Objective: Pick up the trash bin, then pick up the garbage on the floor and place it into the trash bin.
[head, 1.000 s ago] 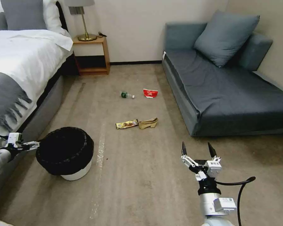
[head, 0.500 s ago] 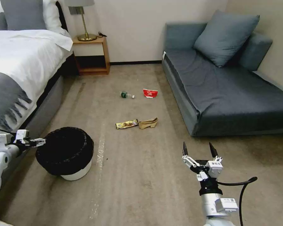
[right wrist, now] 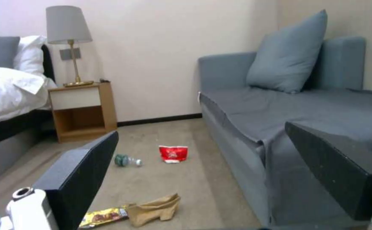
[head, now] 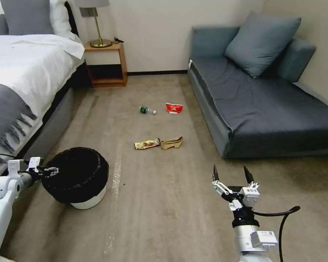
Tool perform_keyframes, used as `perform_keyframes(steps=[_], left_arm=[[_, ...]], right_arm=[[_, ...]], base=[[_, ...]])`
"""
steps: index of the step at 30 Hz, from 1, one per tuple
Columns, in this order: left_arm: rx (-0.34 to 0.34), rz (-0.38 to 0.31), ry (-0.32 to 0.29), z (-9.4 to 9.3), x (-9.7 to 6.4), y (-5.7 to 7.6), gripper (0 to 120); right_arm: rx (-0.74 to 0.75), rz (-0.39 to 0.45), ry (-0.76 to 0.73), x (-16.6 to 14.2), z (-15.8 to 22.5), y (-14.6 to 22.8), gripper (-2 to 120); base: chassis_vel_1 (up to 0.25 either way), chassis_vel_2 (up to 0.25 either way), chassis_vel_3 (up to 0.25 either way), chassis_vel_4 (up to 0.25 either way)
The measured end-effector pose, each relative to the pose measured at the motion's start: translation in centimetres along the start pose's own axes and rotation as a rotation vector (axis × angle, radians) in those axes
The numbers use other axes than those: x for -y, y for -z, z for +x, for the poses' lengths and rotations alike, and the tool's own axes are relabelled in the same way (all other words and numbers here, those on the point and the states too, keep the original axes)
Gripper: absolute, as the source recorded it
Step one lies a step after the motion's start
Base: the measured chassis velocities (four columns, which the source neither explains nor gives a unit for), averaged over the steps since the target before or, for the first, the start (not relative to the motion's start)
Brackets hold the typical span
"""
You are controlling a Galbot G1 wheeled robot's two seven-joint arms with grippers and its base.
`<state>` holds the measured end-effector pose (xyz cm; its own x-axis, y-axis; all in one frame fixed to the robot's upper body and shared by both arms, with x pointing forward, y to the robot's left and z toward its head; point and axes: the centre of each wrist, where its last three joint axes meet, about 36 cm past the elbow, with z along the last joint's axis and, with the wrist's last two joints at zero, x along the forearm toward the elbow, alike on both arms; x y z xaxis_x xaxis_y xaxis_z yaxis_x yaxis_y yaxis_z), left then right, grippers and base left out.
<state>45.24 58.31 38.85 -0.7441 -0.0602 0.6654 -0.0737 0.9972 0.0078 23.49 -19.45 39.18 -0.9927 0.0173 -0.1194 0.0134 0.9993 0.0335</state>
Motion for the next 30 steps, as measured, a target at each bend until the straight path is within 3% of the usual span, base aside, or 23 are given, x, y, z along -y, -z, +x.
perform_keyframes(steps=[4, 8, 12, 14, 24, 30], left_arm=[[-0.003, 0.002, -0.003, 0.0, 0.0, -0.1, 47], [-0.004, 0.003, -0.002, 0.2, -0.1, -0.2, 27], [-0.004, 0.002, 0.001, 0.3, -0.2, -0.3, 19], [0.0, 0.007, 0.0, 0.6, -0.3, -0.4, 8], [0.025, 0.097, -0.031, 1.7, -0.8, -0.6, 7], [0.054, 0.129, -0.049, 3.0, -1.1, 0.2, 5]], right_arm=[[0.0, -0.001, -0.002, 0.0, 0.0, 0.0, 100], [-0.001, -0.003, -0.001, -0.1, 0.1, 0.0, 100], [-0.001, -0.004, 0.0, -0.2, 0.1, 0.0, 100], [0.0, -0.004, 0.0, -0.2, 0.1, 0.1, 100], [-0.006, -0.003, 0.003, -0.3, 0.2, -0.1, 100], [-0.012, 0.016, 0.028, -0.3, 0.5, -0.6, 100]], base=[[0.0, 0.0, 0.0, 0.0], [0.0, 0.0, 0.0, 0.0], [0.0, 0.0, 0.0, 0.0], [0.0, 0.0, 0.0, 0.0], [0.0, 0.0, 0.0, 0.0], [0.0, 0.0, 0.0, 0.0]])
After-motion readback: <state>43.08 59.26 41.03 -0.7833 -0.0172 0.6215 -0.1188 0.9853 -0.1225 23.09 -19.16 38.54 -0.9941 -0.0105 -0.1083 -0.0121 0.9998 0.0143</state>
